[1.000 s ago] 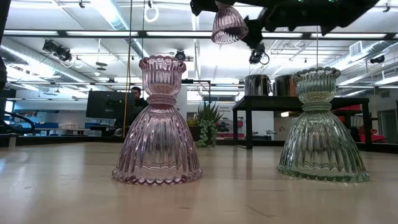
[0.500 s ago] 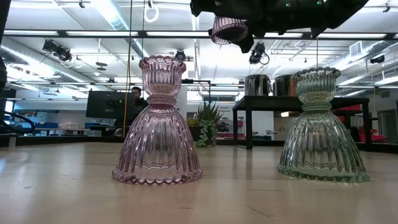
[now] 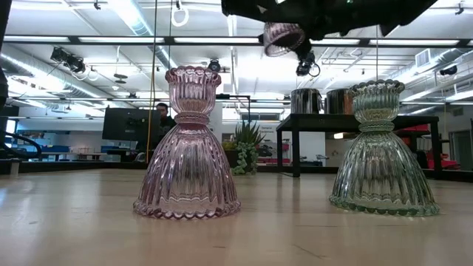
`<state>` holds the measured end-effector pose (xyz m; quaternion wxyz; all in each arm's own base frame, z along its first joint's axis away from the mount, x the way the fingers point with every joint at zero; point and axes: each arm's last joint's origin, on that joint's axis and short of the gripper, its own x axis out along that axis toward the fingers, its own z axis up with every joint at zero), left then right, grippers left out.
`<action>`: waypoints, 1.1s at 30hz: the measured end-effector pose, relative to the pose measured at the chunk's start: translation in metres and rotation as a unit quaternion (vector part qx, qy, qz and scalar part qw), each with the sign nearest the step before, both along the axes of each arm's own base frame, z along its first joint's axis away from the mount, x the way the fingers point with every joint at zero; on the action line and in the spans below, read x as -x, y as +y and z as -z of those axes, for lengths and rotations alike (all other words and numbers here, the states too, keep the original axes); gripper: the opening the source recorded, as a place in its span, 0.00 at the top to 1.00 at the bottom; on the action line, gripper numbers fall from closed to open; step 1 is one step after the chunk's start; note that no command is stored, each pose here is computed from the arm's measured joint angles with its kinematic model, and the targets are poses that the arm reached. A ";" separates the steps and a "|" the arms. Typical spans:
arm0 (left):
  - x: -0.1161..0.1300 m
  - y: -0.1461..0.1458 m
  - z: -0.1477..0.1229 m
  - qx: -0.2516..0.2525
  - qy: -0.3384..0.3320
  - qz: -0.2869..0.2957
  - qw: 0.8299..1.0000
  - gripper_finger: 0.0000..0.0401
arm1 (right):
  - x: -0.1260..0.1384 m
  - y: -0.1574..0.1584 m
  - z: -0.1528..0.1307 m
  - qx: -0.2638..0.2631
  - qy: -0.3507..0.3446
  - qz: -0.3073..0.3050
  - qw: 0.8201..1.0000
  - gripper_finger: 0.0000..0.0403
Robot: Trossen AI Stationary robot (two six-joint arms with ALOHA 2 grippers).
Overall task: Pick & Place candle stick holders
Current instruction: Put the top pink glass candle holder on the shelf
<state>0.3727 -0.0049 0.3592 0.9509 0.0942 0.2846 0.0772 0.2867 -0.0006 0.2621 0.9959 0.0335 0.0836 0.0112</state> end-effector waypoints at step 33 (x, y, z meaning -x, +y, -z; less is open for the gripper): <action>0.022 0.005 -0.016 -0.011 0.004 -0.047 0.999 0.51 | 0.199 -0.022 0.008 0.045 0.028 0.466 0.883 0.71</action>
